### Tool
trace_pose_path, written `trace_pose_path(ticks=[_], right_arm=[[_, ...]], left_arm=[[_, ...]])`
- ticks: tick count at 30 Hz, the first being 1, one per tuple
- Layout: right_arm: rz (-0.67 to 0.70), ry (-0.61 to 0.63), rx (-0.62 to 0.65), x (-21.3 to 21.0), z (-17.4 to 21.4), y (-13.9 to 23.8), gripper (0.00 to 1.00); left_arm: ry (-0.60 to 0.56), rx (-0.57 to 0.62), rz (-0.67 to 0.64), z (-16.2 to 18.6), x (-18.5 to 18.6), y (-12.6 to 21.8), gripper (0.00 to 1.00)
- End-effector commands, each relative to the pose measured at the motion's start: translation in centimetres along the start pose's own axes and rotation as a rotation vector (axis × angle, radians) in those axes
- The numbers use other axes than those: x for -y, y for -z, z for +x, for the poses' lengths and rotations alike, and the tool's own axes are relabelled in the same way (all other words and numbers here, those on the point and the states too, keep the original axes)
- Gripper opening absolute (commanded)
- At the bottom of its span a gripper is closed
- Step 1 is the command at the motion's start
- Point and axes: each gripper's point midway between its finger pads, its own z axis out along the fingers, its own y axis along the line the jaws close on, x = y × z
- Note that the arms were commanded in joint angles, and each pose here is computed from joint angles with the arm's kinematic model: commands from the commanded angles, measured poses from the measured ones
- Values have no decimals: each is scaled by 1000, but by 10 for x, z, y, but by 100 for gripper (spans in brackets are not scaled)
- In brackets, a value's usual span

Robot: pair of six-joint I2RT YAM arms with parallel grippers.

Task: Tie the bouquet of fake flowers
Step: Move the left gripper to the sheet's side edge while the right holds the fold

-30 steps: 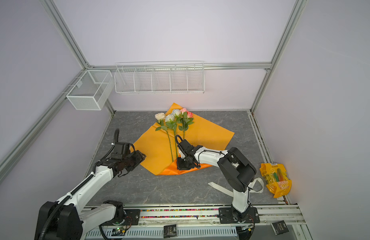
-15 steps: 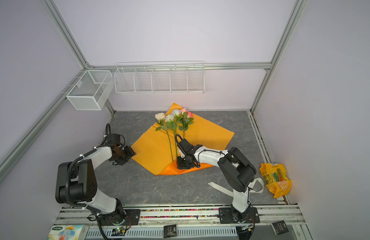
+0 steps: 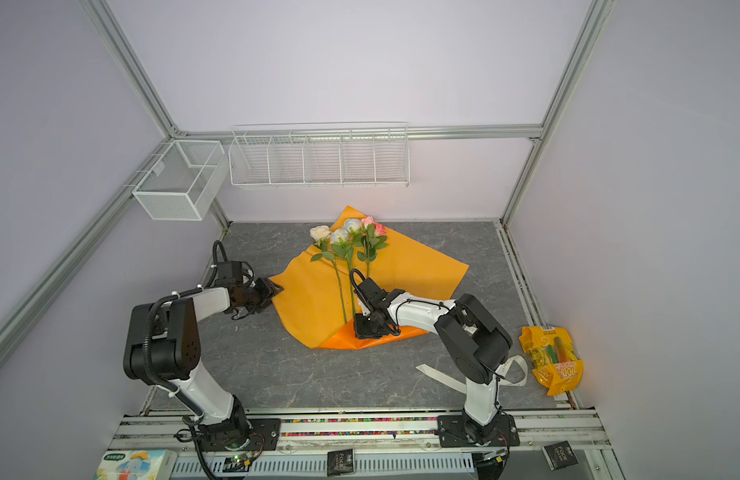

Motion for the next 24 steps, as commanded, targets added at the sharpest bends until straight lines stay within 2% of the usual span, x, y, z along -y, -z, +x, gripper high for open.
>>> trace_pose_path(ticks=[1, 7, 9, 13, 20, 24], right_arm=[[23, -22, -11, 5, 0, -5, 29], [23, -22, -10, 5, -1, -4, 29], [22, -22, -9, 5, -1, -3, 29], [9, -21, 2, 1, -4, -3, 29], [-43, -8, 31, -11, -12, -1, 31], [-62, -3, 44, -16, -16, 0, 32]], left_arm=[[105, -114, 86, 30, -6, -18, 62], [102, -145, 311, 28, 30, -18, 61], [102, -132, 404, 25, 50, -7, 61], [110, -105, 468, 31, 71, 18, 62], [63, -120, 406, 71, 86, 30, 60], [22, -108, 309, 79, 85, 22, 48]])
